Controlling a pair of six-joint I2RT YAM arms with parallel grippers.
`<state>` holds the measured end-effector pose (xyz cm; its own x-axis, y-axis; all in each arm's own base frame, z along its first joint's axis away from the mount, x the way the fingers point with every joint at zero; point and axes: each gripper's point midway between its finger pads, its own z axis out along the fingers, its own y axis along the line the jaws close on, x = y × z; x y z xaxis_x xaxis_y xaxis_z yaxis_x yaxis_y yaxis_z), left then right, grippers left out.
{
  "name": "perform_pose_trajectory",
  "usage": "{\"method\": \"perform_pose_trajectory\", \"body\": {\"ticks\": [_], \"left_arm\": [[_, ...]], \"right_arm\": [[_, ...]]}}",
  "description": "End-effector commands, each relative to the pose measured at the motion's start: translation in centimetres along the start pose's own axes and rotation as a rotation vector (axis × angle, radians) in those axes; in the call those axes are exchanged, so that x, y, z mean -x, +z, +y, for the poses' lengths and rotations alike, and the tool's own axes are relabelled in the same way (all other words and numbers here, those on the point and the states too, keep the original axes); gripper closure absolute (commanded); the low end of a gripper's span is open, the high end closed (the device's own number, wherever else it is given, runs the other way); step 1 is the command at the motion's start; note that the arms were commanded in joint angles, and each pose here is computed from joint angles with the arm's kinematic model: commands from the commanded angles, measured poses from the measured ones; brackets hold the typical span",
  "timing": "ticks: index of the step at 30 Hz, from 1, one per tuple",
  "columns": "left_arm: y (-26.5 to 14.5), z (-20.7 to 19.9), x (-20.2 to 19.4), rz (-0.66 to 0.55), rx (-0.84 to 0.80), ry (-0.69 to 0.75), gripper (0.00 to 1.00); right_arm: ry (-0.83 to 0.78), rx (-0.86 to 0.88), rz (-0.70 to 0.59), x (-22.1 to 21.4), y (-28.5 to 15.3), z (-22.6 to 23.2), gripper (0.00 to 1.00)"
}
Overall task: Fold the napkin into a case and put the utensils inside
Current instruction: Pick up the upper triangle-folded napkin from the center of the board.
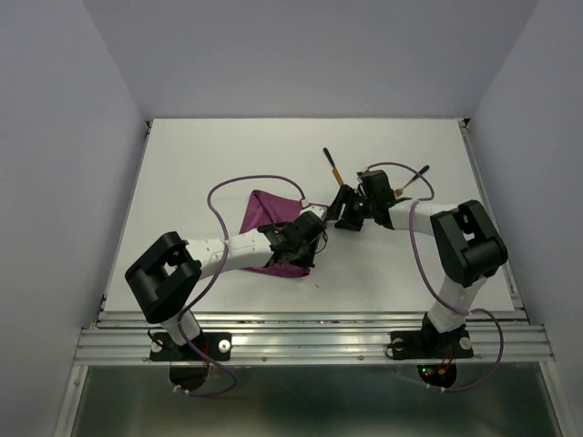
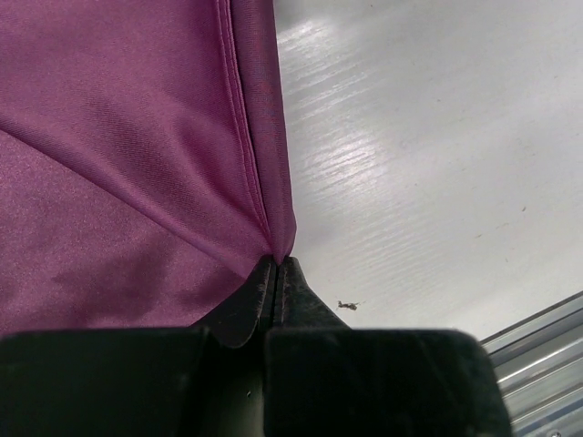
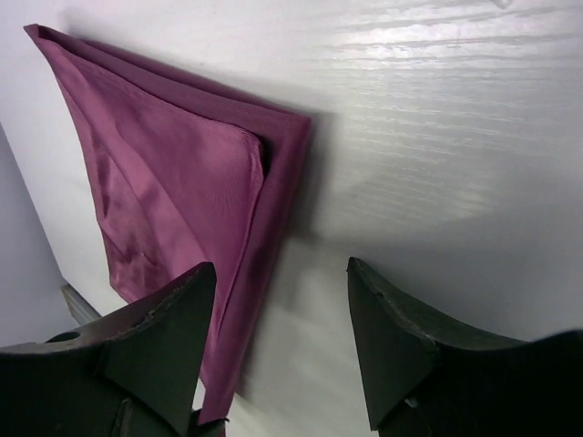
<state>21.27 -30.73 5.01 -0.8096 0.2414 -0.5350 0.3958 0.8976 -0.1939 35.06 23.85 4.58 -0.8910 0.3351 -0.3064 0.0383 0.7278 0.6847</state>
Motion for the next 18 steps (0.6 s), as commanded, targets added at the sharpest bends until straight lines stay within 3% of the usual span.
{"method": "perform_pose_trajectory", "body": {"ticks": [1,12,17,18], "left_arm": [[-0.8,-0.7,0.8,-0.035,-0.05,0.007,1.0],[-1.0,-0.8,0.8,-0.042,-0.062,-0.008,1.0],[-1.1,-0.7,0.9,-0.049,-0.058,-0.014,1.0],[-1.2,-0.7,0.9,-0.052,-0.06,-0.012,1.0]], "right_arm": [[-0.022,0.095,-0.028,1.5,1.4,3.1,0.39],[-0.018,0.083,0.002,0.9,3.9,2.9,0.58],[-0.006,0.071,-0.004,0.7,3.8,2.5,0.77],[-0.006,0.071,-0.01,0.8,3.6,2.6,0.85]]}}
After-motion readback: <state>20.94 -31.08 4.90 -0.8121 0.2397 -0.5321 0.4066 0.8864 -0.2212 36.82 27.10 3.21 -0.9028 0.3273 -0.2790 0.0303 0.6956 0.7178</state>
